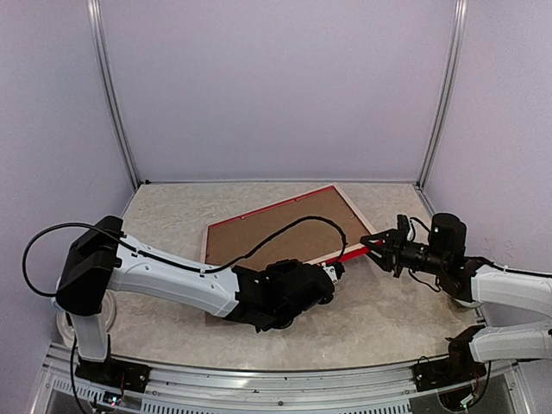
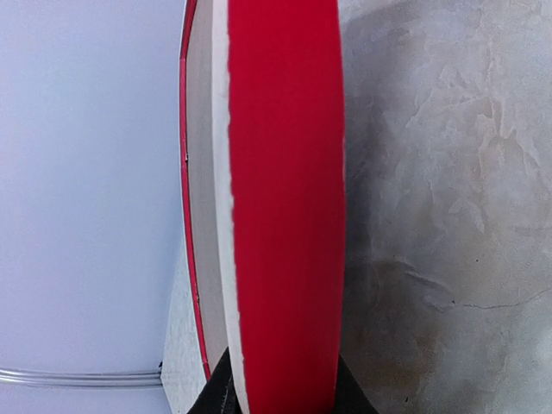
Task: Put the photo into the frame
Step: Pass from the right arm to the left, then turn over the photo frame.
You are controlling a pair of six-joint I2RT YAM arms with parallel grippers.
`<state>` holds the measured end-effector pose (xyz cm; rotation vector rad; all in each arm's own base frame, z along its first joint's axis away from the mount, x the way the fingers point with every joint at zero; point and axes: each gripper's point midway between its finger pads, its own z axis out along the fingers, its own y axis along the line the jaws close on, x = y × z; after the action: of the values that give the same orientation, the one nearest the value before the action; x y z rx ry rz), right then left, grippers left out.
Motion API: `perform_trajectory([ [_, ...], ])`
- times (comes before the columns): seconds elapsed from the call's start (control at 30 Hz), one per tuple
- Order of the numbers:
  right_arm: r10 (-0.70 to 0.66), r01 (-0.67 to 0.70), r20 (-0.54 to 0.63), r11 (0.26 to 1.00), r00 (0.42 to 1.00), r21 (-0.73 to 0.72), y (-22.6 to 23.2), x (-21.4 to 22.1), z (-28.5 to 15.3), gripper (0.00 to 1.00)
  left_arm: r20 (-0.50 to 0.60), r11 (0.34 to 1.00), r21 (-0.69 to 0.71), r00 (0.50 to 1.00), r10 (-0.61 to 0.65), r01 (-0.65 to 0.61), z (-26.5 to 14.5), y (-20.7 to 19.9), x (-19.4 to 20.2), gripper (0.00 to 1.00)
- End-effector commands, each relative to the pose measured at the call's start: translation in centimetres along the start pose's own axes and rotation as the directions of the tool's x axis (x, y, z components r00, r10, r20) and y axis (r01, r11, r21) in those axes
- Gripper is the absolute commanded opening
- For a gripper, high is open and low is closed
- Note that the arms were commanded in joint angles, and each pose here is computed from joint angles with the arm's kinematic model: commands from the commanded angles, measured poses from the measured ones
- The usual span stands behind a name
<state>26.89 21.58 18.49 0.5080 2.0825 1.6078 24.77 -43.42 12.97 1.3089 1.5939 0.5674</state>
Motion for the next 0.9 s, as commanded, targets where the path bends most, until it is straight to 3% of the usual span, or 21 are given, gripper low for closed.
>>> perform_trajectory([
  [0.0,-0.102,0.104,0.022,0.983,0.995,-0.154,5.4,-0.3,-0.6,0.26,-0.024,1.0,-0.005,1.0,0.012,-0.012,0.6,0.0,1.1,0.0],
  [0.1,-0.107,0.109,0.02,0.982,0.994,-0.155,5.5,-0.2,-0.6,0.35,-0.021,1.0,-0.016,1.0,-0.002,0.002,0.5,0.5,0.9,0.0],
  [0.27,-0.182,0.183,0.021,0.972,0.983,-0.147,6.1,-0.3,-0.5,0.8,0.0,0.997,-0.035,0.997,-0.074,0.074,0.0,2.7,0.1,0.0],
  [0.37,-0.234,0.235,0.024,0.959,0.972,-0.156,6.8,-0.2,-0.7,0.98,0.016,0.991,-0.047,0.992,-0.128,0.129,-0.3,4.5,-0.4,0.0],
  [0.57,-0.324,0.325,0.035,0.933,0.945,-0.154,8.4,-0.2,-1.4,0.99,0.045,0.975,-0.071,0.977,-0.207,0.21,-1.1,7.6,-1.4,0.0],
  [0.87,-0.457,0.46,0.151,0.888,0.877,0.017,10.0,-2.3,-4.0,0.99,0.113,0.949,-0.055,0.946,-0.304,0.311,-3.2,12.2,-3.6,0.0],
])
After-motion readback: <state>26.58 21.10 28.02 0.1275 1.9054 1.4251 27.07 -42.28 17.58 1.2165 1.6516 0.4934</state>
